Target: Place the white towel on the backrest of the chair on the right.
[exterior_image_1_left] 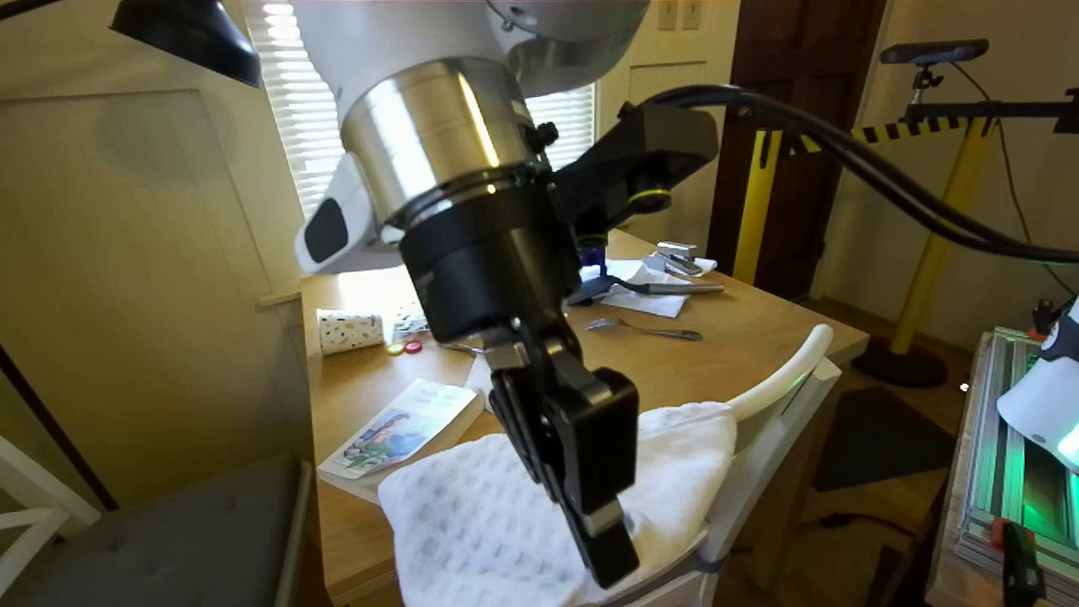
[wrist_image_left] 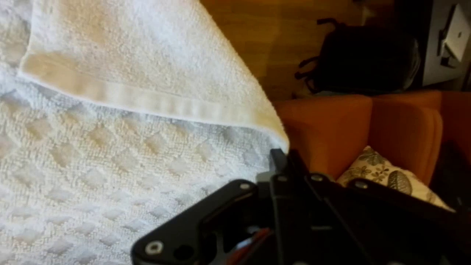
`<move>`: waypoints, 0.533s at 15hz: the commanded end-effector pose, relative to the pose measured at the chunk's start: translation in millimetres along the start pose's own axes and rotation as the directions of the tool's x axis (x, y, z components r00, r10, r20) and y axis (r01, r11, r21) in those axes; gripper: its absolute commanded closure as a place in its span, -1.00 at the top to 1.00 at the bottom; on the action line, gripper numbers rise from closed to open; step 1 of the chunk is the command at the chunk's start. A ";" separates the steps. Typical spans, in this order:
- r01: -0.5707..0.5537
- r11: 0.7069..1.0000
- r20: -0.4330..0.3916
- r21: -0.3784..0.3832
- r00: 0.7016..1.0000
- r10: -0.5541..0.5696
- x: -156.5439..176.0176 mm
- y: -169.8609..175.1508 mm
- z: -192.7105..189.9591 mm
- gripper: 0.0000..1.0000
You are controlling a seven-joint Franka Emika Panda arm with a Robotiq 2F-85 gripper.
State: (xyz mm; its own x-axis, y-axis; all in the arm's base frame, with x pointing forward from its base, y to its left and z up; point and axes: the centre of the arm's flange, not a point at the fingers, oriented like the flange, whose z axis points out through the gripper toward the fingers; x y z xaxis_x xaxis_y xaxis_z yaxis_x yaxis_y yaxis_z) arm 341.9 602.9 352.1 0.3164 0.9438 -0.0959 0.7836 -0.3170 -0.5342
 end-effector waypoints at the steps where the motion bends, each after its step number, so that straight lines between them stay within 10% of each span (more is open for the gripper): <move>1: 0.064 0.988 0.108 0.142 0.991 -0.080 8.1 -15.9 16.7 -0.98; 8: -0.191 0.971 0.151 0.143 0.974 0.169 -23.0 -13.5 24.6 -0.98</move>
State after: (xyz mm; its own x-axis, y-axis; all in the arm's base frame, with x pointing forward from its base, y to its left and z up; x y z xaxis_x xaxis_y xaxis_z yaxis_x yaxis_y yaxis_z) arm 312.6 601.3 335.5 0.2550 0.9354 -0.2450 0.6723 -0.3536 -0.6504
